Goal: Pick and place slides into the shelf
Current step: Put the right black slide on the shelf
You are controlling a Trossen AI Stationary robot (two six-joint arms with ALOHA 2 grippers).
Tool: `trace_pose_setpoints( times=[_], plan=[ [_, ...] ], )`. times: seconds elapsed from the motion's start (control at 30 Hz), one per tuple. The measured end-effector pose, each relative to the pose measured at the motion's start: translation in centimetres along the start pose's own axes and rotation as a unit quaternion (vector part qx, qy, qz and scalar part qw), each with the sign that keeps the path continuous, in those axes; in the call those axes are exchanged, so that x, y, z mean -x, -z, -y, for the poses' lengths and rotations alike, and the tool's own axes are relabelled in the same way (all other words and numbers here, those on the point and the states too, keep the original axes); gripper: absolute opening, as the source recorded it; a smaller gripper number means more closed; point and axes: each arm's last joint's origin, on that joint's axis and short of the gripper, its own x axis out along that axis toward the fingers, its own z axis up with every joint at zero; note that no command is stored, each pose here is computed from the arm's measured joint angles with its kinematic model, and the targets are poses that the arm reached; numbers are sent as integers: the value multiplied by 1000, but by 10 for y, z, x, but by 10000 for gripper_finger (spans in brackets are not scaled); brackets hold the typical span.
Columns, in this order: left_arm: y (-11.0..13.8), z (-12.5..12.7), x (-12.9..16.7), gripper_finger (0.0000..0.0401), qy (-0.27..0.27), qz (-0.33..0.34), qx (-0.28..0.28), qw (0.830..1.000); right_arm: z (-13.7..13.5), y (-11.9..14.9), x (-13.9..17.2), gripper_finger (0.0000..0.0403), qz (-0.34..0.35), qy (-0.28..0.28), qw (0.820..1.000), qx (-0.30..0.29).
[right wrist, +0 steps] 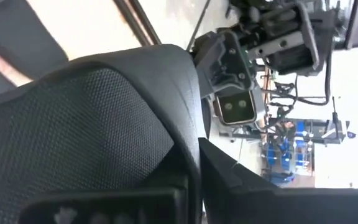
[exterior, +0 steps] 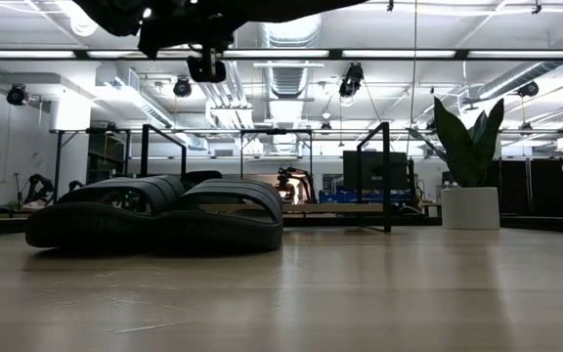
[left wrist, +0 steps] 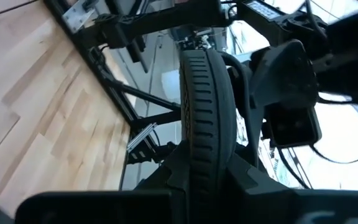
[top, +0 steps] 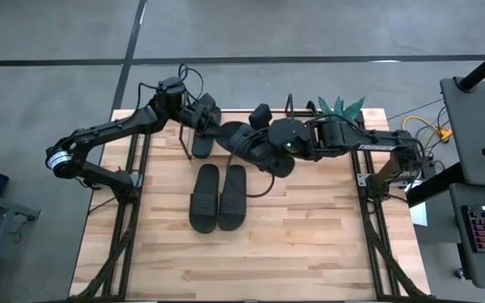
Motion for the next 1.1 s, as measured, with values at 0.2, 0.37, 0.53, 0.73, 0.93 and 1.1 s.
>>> trace_pose_setpoints(
  times=[0.2,0.37,0.53,0.73,0.93,1.1],
  plan=[
    [-4,11,1,29,35,8,-59,998,6,3,9,10,1,20,999,-39],
    [-5,17,1,84,52,17,-129,990,9,5,14,10,3,25,998,-65],
    [-6,21,3,154,65,22,-159,985,10,7,18,9,1,27,996,-85],
    [-12,22,11,208,65,30,-168,983,11,9,21,9,-11,33,994,-106],
    [-15,37,32,216,70,61,-211,973,12,11,24,9,-41,58,988,-136],
    [-13,60,54,217,83,115,-283,948,13,12,25,9,-44,69,975,-209]
  ],
)
